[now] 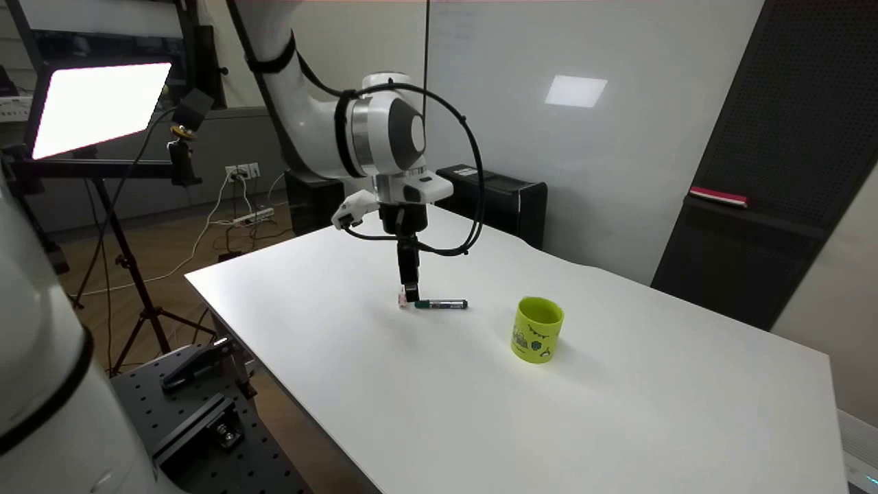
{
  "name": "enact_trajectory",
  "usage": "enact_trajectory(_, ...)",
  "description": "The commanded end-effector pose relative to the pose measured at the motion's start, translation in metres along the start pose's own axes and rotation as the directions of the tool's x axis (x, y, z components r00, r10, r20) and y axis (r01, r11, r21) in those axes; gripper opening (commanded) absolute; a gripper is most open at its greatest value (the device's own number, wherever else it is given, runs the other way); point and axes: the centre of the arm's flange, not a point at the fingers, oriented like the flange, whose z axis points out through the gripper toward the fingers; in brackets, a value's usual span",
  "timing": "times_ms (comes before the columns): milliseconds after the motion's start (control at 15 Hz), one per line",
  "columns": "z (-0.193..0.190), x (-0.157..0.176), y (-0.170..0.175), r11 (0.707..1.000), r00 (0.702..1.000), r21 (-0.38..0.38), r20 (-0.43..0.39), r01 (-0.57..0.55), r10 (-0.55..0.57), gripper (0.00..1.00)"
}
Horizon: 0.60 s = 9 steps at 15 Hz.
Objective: Put the marker in the cup
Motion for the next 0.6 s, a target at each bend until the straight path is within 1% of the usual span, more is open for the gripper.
enact_trajectory(0,0.031,-0.002,-0.063,0.999,0.999,0.005,-0.005,-0.033,0.033,1.00)
enact_trajectory(267,0.041,0.002,-0.103,1.000,1.000,-0.005,-0.030,0.005,-0.005,1.00)
enact_trajectory(533,0.046,0.020,-0.124,1.000,0.996,0.003,-0.084,0.008,-0.007,1.00)
